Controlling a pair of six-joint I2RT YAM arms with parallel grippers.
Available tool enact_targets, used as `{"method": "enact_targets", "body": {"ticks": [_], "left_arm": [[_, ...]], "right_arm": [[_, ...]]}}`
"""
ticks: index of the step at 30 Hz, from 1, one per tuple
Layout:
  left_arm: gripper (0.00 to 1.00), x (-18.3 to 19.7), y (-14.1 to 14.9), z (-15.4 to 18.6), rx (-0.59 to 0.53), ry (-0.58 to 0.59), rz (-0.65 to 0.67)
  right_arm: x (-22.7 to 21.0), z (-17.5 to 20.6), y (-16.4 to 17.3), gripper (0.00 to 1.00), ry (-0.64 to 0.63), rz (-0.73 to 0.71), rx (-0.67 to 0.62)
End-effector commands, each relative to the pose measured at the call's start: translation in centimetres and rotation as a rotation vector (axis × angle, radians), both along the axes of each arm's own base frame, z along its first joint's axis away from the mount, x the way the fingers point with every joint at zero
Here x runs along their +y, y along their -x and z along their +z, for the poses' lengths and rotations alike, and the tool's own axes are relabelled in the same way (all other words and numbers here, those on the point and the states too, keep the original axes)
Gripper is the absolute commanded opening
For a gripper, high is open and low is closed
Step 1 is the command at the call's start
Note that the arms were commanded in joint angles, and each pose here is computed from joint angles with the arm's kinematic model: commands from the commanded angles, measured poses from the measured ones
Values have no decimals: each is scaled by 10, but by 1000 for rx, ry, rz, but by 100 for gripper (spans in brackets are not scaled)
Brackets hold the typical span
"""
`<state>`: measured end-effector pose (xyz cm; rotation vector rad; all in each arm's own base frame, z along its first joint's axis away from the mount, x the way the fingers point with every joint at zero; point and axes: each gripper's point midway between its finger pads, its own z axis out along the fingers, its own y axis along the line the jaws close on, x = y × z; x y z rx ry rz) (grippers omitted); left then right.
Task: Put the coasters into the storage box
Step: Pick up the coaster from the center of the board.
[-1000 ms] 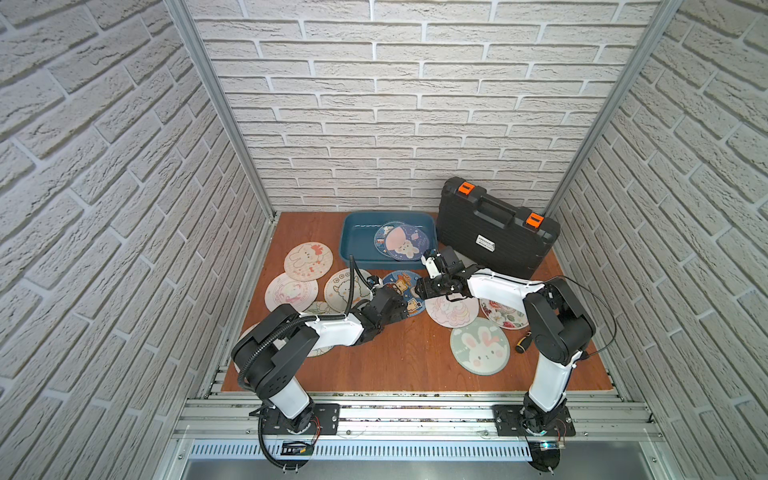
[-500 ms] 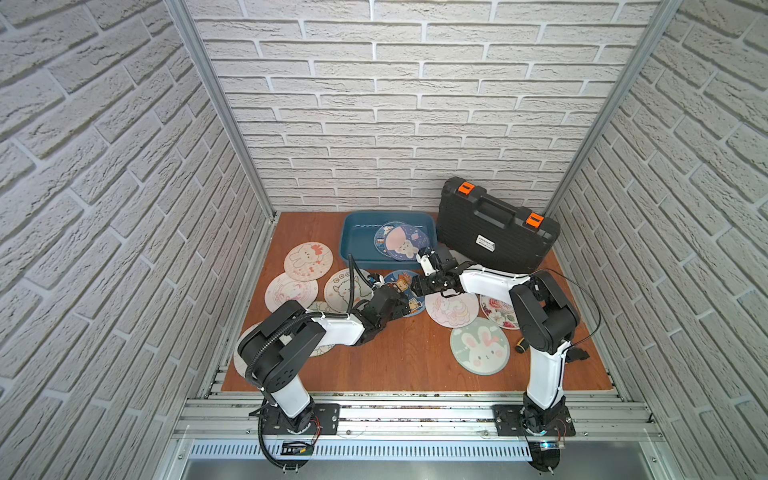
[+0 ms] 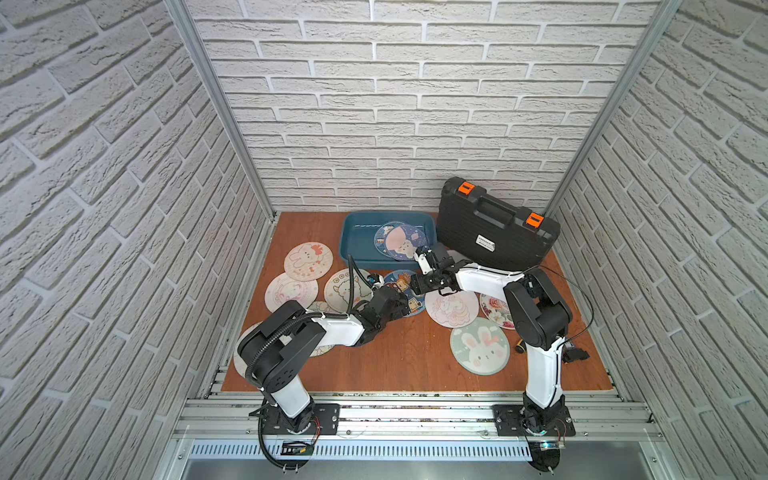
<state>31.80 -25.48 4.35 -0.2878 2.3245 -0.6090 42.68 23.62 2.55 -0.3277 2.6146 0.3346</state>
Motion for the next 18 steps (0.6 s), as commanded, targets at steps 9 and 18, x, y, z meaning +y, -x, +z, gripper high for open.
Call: {"method": "enact_targets", "body": {"ticks": [9,18], "left_arm": [[93,16,10,-13,45,-52,22],[93,17,9,-10,41,-66,20]], "right_arm": [[-11,-28,13,68,7,6,94],[14,-31,35,52,-128,106,164]]}}
